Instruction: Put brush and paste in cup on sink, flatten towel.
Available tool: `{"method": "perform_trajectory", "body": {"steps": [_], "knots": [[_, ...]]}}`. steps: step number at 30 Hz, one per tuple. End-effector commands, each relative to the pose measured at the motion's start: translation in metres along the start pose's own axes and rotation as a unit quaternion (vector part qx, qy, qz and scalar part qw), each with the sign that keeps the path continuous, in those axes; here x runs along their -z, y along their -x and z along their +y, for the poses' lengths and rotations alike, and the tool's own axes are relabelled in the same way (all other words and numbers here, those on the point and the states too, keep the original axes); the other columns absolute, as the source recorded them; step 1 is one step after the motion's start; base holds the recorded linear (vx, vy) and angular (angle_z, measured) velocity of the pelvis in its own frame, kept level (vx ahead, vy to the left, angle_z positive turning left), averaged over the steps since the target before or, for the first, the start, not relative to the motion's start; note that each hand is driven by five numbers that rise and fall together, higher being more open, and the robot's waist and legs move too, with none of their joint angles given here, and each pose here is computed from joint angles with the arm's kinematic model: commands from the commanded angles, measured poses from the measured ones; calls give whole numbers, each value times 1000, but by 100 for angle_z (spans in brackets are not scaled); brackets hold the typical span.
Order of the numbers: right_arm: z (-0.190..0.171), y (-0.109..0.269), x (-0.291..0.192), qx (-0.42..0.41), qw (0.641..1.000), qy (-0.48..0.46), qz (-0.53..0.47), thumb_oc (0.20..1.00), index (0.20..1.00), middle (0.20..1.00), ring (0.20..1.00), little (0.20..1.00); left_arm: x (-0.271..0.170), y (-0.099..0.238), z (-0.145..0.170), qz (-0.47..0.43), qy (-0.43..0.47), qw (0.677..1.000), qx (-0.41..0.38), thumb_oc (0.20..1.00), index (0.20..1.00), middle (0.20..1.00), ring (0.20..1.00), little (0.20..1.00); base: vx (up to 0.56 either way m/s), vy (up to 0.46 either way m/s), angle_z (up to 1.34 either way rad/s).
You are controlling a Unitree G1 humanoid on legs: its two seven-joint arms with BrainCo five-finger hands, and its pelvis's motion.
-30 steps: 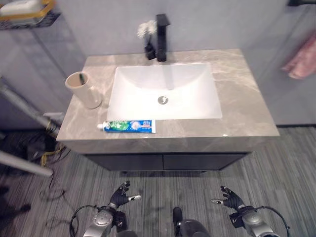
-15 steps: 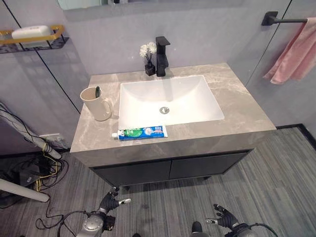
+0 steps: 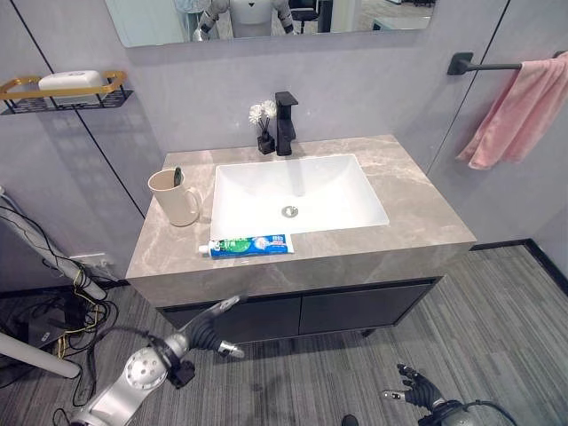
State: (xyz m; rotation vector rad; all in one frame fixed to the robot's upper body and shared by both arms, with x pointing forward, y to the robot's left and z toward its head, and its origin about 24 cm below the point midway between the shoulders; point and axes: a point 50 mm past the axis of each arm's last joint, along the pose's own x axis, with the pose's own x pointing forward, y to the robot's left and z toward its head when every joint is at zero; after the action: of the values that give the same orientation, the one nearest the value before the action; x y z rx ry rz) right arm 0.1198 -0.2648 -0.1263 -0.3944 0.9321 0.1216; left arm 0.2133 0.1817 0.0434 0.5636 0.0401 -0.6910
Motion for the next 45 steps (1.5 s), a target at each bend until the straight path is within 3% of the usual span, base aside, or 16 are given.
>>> {"method": "perform_trajectory", "body": {"steps": [1,3,8,11,14,19,34,45], "knots": [[4,-9,-24,-15,999,-11,-39,1000,1000,1000,1000,1000,-40,-6,36,-94,-52,994,-31,1000,1000,1000,1000,1000,-14,-57,-7],[12,-7,-14,-28,999,-12,-23,1000,1000,1000,1000,1000,-72,-11,50,-163,-83,981,-56,1000,1000,1000,1000,1000,3,-54,-5],[16,-4,-3,-32,999,-21,-8,1000,1000,1000,1000,1000,-105,-6,78,-226,-156,951,-141,1000,1000,1000,1000,1000,18,-32,5],[17,-3,1,-32,999,-20,0,1000,1000,1000,1000,1000,-103,-4,86,-223,-163,946,-171,1000,1000,1000,1000,1000,4,-3,2],[15,-2,3,-25,999,-22,0,1000,1000,1000,1000,1000,-101,-5,100,-187,-247,929,-202,1000,1000,1000,1000,1000,22,7,0],[13,1,7,-22,1000,-20,7,1000,1000,1000,1000,1000,-85,-9,112,-127,-293,927,-198,1000,1000,1000,1000,1000,7,4,0],[9,5,14,-12,1000,-5,12,1000,1000,1000,1000,1000,-27,-10,123,-1,-276,933,-232,1000,1000,1000,1000,1000,5,9,-3],[6,6,17,-7,1000,2,19,1000,1000,1000,1000,1000,-12,-13,124,18,-208,941,-267,1000,1000,1000,1000,1000,2,0,0]]}}
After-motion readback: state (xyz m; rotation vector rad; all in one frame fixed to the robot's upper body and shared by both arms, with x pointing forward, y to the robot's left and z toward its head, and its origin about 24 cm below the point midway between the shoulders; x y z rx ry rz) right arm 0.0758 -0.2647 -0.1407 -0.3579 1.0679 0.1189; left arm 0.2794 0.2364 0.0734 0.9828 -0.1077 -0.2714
